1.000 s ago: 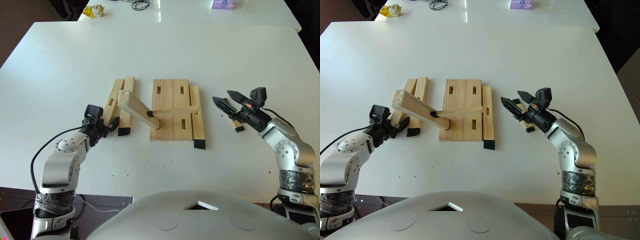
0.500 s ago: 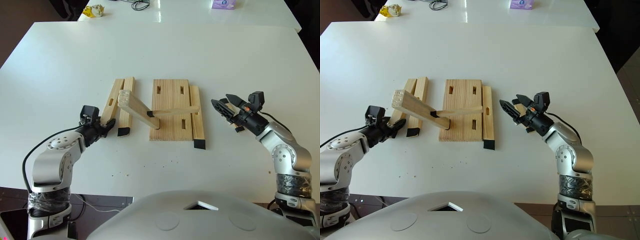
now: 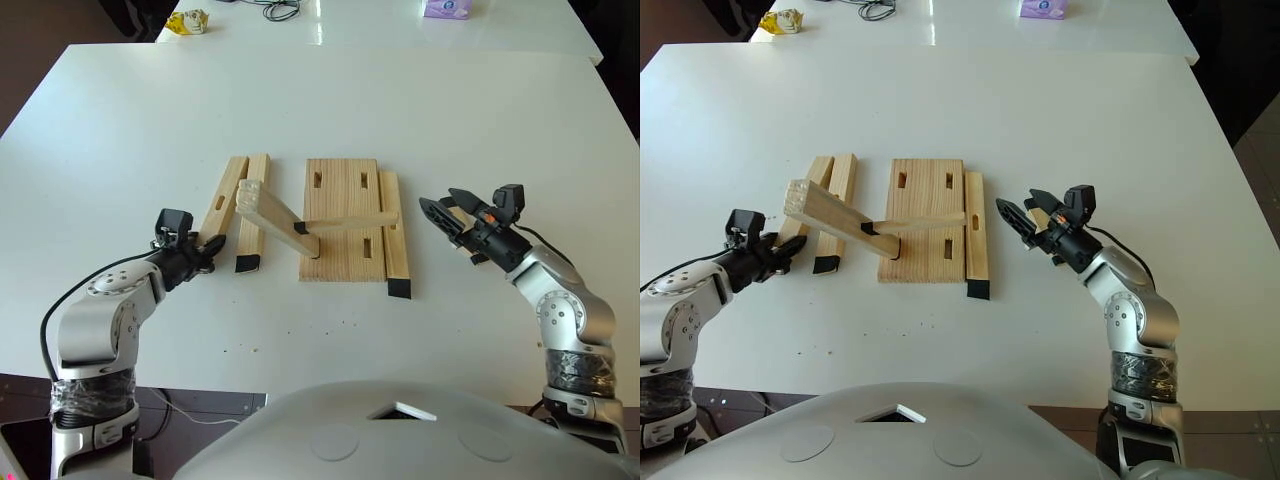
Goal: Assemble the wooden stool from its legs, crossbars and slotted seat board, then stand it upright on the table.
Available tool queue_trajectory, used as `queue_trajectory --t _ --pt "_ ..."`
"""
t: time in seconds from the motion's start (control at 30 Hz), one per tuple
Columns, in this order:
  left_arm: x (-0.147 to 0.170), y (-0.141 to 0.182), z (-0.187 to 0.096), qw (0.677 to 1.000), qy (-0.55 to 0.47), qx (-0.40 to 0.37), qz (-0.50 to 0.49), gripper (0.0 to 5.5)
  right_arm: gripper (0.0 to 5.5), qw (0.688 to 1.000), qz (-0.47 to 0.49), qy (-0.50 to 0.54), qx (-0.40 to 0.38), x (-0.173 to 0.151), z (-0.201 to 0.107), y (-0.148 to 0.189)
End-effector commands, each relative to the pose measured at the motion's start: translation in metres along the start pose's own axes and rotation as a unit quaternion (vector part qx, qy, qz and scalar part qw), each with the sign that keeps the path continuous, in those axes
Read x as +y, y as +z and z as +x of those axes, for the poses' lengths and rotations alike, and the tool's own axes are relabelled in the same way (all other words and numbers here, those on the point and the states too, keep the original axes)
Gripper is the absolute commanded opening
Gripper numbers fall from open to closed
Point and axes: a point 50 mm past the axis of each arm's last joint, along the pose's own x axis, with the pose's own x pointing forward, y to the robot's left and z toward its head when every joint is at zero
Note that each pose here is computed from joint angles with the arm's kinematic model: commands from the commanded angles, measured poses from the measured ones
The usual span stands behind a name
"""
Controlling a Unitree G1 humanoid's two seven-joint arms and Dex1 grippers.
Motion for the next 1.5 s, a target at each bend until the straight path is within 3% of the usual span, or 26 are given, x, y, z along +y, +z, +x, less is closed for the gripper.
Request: queue_trajectory --t 0.03,0.17,0.37,0.47,0.6,0.83,1.03,1.5 --pt "0.011 0.026 0.001 0.997 -0.012 -0.056 -0.058 2.00 5.11 1.000 -0.007 -0.011 -0.021 -0.002 0.003 0.007" --pt "0.020 0.073 -0.007 0.982 -0.037 -0.157 -0.097 2.00 5.11 0.995 0.028 -0.035 -0.087 -0.010 -0.001 0.029" --pt "0.010 0.151 -0.032 0.933 -0.114 -0.326 -0.103 2.00 5.11 0.979 0.037 -0.017 -0.201 -0.011 0.011 0.090" --pt "-0.005 0.186 -0.049 0.898 -0.187 -0.392 -0.071 2.00 5.11 0.976 0.007 0.034 -0.217 0.003 0.026 0.124" --pt "-0.041 0.214 -0.064 0.850 -0.308 -0.428 0.010 2.00 5.11 0.973 -0.027 0.140 -0.179 0.035 0.051 0.159" --pt "-0.081 0.222 -0.078 0.774 -0.459 -0.426 0.087 2.00 5.11 0.927 -0.079 0.354 -0.098 0.095 0.053 0.194" --pt "-0.098 0.208 -0.090 0.719 -0.552 -0.403 0.122 2.00 5.11 0.894 -0.085 0.435 -0.068 0.113 0.049 0.212" --pt "-0.105 0.186 -0.077 0.716 -0.586 -0.349 0.149 2.00 5.11 0.839 -0.085 0.535 -0.046 0.144 0.053 0.227"
